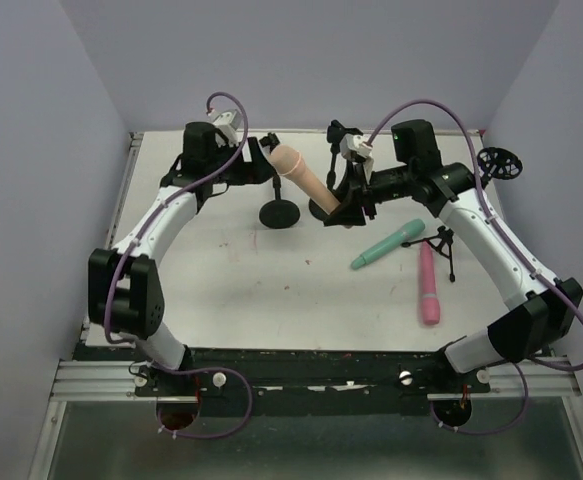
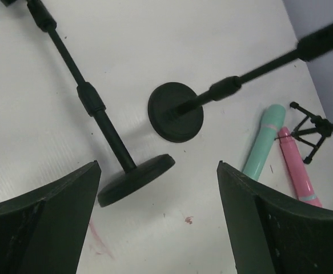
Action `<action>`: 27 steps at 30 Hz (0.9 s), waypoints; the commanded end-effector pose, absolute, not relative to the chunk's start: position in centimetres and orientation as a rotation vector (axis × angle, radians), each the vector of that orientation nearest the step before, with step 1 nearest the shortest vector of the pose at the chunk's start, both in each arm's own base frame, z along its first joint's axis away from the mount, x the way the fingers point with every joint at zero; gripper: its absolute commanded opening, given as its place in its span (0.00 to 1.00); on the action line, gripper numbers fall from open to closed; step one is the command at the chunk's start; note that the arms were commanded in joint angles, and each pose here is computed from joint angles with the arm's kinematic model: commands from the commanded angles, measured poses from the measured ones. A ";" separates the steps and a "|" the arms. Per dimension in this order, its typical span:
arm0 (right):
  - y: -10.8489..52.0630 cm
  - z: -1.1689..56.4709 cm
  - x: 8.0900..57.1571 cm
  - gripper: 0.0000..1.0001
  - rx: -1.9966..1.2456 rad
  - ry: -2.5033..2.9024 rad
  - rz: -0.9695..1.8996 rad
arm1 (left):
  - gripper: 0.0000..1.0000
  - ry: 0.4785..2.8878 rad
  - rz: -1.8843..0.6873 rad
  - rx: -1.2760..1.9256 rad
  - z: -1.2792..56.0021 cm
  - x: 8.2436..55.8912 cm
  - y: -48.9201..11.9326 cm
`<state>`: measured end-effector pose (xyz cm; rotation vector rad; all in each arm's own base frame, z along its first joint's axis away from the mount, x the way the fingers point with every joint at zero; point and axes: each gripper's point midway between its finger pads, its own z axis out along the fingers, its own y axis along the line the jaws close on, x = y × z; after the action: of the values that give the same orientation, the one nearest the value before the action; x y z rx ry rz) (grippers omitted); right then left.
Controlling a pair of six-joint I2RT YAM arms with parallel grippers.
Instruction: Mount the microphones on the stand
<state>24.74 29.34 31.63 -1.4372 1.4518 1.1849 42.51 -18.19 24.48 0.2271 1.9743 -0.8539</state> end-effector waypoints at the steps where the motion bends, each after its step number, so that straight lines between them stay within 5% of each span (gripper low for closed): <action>1: 27.9 32.1 24.9 0.17 -1.381 1.404 1.184 | 0.91 2.320 -0.603 -0.170 18.7 46.2 -17.0; 6: 26.6 31.8 24.3 0.17 -1.352 1.386 1.200 | 0.90 2.493 -0.418 -0.190 15.6 50.1 -16.5; 14: 26.2 31.4 23.9 0.17 -1.358 1.383 1.217 | 0.86 2.573 -0.483 -0.103 13.2 52.8 -13.7; 27: 26.1 30.7 24.2 0.17 -1.364 1.399 1.224 | 0.82 2.626 -0.792 -0.283 9.7 53.4 -19.3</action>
<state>24.51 26.15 30.51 -1.3532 1.4268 1.1874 53.08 -16.83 9.68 -0.1350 2.6245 -0.6363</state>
